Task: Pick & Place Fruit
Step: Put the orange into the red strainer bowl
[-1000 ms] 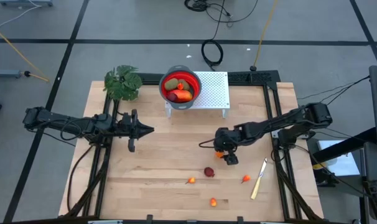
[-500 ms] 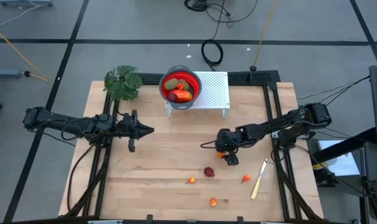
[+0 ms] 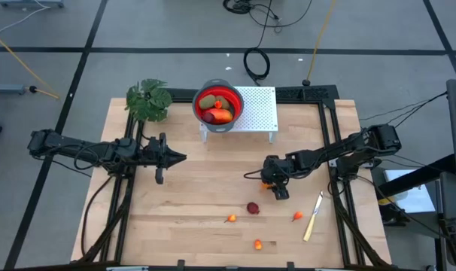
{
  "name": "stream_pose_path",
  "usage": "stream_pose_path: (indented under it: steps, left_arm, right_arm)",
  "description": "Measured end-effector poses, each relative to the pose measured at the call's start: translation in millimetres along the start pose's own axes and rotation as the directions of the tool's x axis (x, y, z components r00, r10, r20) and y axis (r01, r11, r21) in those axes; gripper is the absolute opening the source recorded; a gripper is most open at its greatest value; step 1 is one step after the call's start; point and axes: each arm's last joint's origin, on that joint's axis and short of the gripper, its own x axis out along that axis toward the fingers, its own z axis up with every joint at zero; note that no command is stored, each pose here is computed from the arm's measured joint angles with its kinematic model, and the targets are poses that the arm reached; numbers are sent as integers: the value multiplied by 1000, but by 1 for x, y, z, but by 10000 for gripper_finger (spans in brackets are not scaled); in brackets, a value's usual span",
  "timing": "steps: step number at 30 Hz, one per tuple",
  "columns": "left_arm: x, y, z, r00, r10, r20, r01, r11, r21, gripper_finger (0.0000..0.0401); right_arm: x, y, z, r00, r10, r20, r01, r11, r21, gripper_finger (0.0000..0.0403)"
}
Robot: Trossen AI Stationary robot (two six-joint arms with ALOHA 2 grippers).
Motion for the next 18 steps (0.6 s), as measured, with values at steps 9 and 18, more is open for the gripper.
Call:
stream_pose_path:
  steps: [9,18]
  left_arm:
    - [0,0,0,1000,0,3,0,1000,-15,19]
    - [0,0,1,1000,-2,13,2,1000,-20,19]
  right_arm:
    - [0,0,1,1000,8,18,-8,1000,-5,177]
    - [-5,0,4,999,3,50,-1,999,-33,159]
